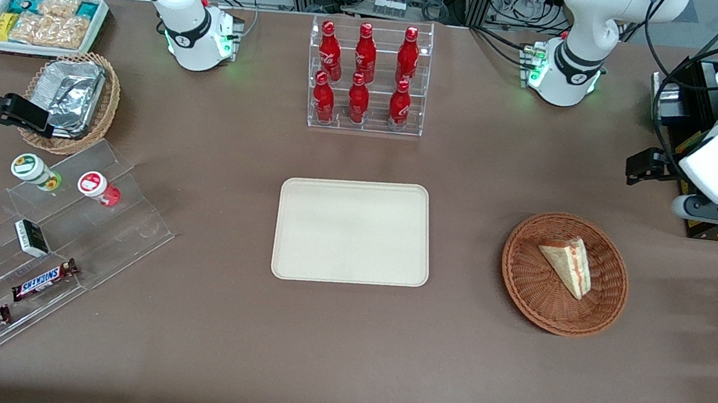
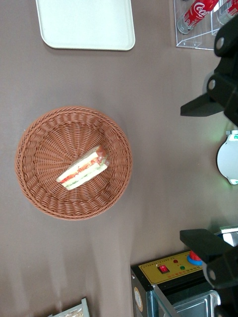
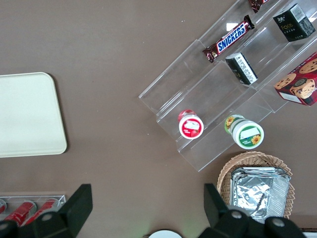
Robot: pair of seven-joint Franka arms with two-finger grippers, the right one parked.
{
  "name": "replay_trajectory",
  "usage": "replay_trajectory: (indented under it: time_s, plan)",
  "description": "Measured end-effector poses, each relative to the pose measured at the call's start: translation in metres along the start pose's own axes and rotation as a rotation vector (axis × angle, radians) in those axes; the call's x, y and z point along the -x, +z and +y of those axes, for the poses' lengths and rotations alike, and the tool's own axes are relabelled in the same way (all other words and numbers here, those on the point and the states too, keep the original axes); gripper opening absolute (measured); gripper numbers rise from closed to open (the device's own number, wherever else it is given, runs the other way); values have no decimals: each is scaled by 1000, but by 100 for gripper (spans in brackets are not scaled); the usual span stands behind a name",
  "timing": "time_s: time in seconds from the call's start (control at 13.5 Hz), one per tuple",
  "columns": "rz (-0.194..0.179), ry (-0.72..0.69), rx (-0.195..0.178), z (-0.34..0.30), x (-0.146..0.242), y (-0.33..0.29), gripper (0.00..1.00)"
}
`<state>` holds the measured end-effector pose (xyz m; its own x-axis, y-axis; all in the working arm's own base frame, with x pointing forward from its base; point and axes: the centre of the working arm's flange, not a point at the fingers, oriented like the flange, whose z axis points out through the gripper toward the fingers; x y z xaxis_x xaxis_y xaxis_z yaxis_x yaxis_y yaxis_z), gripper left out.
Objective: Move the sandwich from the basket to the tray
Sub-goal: 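Move the left gripper over the wrapped sandwich in the wicker basket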
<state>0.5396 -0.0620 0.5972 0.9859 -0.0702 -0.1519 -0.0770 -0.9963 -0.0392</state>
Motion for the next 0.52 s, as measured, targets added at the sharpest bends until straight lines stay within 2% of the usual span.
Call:
replay_trajectory:
  time_s: [0.52]
  plan:
    - [-8, -2, 1, -1, -13, 21, 100]
